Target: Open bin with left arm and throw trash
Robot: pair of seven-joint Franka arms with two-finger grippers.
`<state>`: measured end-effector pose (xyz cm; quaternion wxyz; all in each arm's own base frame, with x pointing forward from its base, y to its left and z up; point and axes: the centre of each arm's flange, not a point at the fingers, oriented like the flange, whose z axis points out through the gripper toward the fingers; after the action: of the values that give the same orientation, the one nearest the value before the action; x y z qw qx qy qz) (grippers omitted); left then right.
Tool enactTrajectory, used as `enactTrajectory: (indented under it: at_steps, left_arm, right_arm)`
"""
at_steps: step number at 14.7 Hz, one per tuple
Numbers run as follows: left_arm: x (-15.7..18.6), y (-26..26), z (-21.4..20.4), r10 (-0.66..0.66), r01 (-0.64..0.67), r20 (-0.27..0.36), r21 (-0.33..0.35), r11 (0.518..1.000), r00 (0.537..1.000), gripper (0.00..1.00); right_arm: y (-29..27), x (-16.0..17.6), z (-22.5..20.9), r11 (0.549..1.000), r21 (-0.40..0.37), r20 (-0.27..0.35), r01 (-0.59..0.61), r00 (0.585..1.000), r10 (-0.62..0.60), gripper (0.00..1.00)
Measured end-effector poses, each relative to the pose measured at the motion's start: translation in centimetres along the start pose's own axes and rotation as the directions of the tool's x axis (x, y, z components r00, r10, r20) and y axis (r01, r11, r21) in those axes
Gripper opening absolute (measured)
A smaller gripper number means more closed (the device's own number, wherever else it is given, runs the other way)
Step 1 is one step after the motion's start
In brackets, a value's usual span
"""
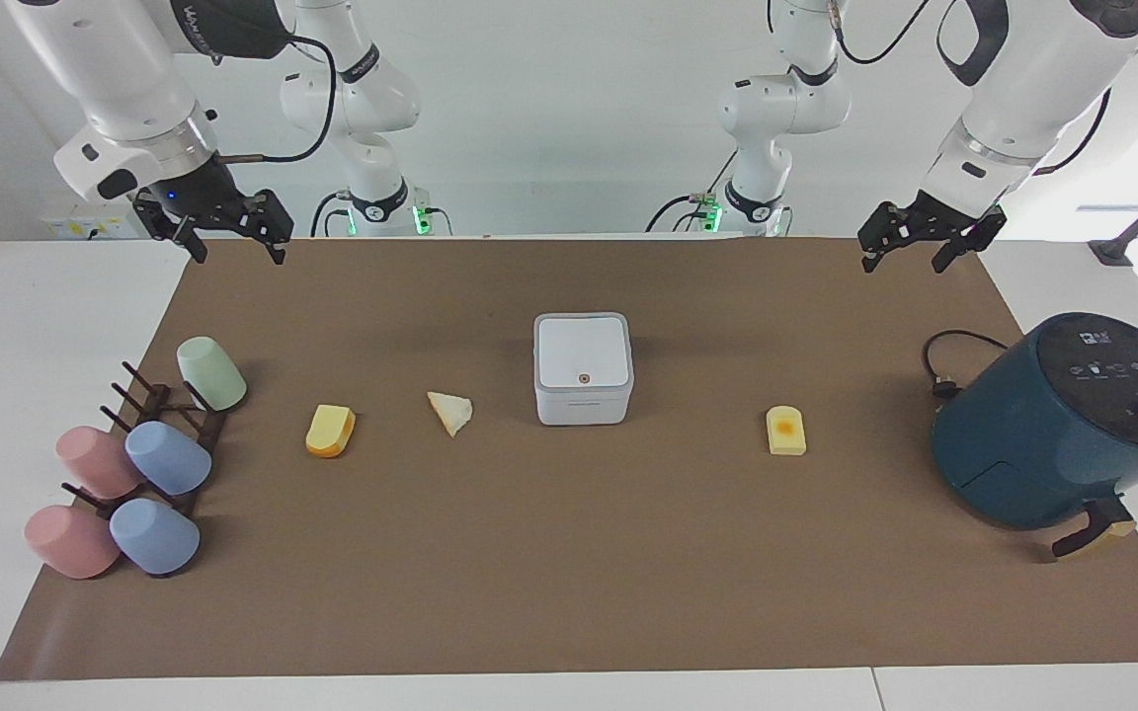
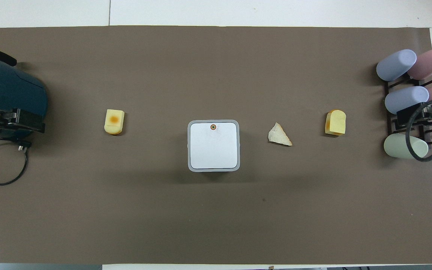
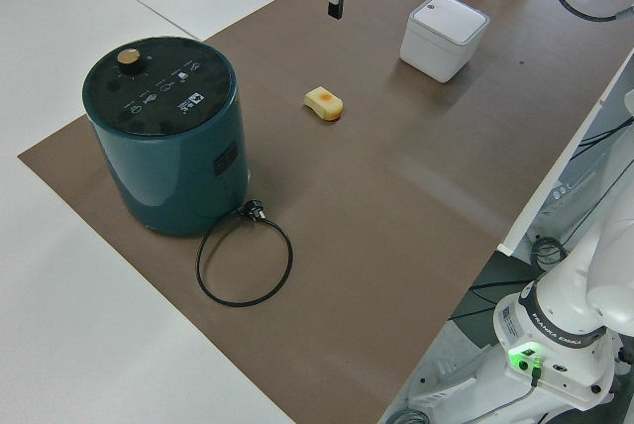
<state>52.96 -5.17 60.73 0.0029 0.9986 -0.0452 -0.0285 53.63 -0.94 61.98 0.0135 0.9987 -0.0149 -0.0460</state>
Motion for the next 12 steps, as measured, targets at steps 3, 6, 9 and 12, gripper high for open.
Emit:
enactTrajectory:
  at_steps: [3, 6, 9, 12]
  left_arm:
    - [0.0, 0.3, 0.0, 0.006, -0.006, 0.0, 0.001, 1.0, 1.0, 1.0]
    - [0.1, 0.6, -0.1, 0.012, -0.012, -0.007, 0.001, 1.0, 1.0, 1.0]
    - [0.4, 3.3, -0.2, 0.012, -0.012, -0.046, -0.003, 1.0, 0.999, 0.88]
    - [1.1, 9.2, 1.0, 0.026, -0.027, -0.069, -0.01, 1.0, 0.997, 0.51]
  right_arm:
    - [0.0, 0.0, 0.1, 1.0, 0.0, 0.001, 0.0, 1.0, 0.0, 1.0]
    - [0.0, 0.2, 0.0, 1.0, 0.0, -0.016, 0.0, 1.0, 0.0, 1.0]
    - [0.0, 0.2, 0.1, 1.0, 0.0, -0.015, 0.001, 1.0, -0.001, 1.0]
    - [-0.1, 0.9, 1.1, 1.0, 0.001, -0.054, 0.001, 0.999, -0.001, 1.0]
